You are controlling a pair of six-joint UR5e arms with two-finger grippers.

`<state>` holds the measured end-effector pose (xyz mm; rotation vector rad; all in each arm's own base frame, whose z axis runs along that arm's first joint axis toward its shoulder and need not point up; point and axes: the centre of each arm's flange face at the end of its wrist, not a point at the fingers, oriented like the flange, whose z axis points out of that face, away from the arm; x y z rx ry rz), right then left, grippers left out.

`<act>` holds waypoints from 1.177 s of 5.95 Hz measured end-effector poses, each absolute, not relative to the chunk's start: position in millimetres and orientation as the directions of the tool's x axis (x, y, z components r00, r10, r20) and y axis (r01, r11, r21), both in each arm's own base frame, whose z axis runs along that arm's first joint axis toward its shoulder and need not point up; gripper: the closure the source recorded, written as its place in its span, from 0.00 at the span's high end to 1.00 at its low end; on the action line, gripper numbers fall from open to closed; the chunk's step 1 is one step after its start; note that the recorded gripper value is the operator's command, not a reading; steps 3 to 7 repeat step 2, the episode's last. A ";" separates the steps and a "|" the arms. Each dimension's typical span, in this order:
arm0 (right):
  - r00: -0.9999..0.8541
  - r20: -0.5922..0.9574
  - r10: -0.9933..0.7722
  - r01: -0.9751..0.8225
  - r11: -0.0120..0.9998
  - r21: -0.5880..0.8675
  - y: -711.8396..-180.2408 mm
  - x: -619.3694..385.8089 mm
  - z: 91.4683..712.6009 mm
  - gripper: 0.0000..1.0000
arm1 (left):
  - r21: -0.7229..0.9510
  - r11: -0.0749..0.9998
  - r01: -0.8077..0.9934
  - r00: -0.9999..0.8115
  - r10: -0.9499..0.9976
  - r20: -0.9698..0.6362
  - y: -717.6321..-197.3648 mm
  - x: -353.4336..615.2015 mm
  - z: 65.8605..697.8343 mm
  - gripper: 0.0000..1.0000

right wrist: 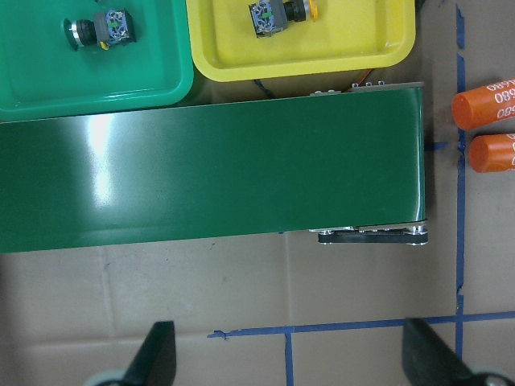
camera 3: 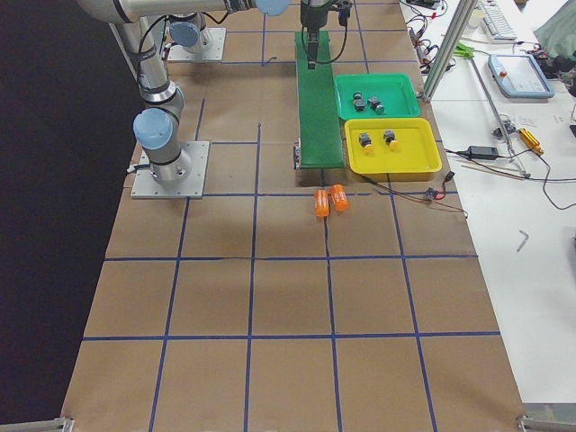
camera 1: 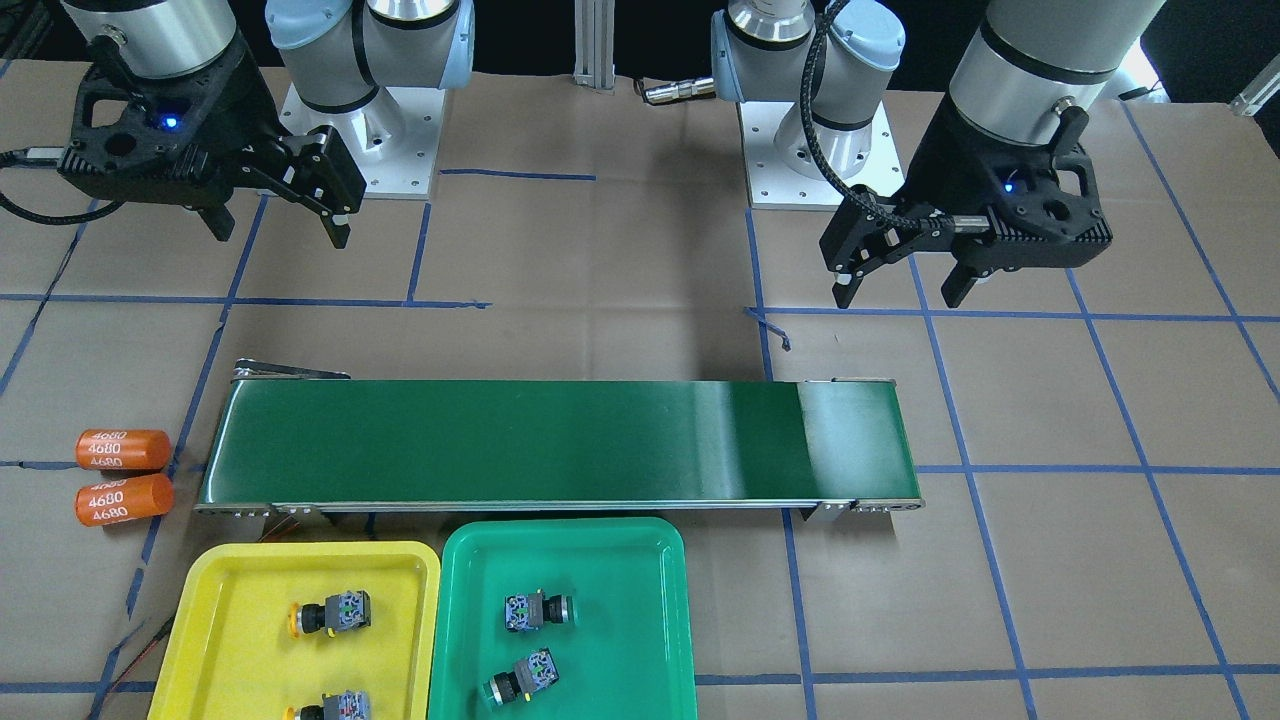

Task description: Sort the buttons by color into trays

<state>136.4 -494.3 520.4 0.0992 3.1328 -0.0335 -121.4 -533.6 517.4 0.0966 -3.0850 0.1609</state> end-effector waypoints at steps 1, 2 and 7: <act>-0.998 -0.007 0.063 0.063 0.998 -0.021 -494.3 136.3 520.1 1.00 | -0.101 0.993 -0.065 -0.997 -0.060 0.055 -533.6 -121.3 516.9 0.99; -0.998 -0.006 0.063 0.063 0.998 -0.021 -494.4 136.2 520.0 1.00 | -0.100 0.993 -0.065 -0.997 -0.060 0.055 -533.5 -120.9 516.4 0.99; -0.998 -0.006 0.063 0.063 0.998 -0.021 -494.4 136.2 520.0 1.00 | -0.100 0.993 -0.065 -0.997 -0.060 0.055 -533.5 -120.9 516.4 0.99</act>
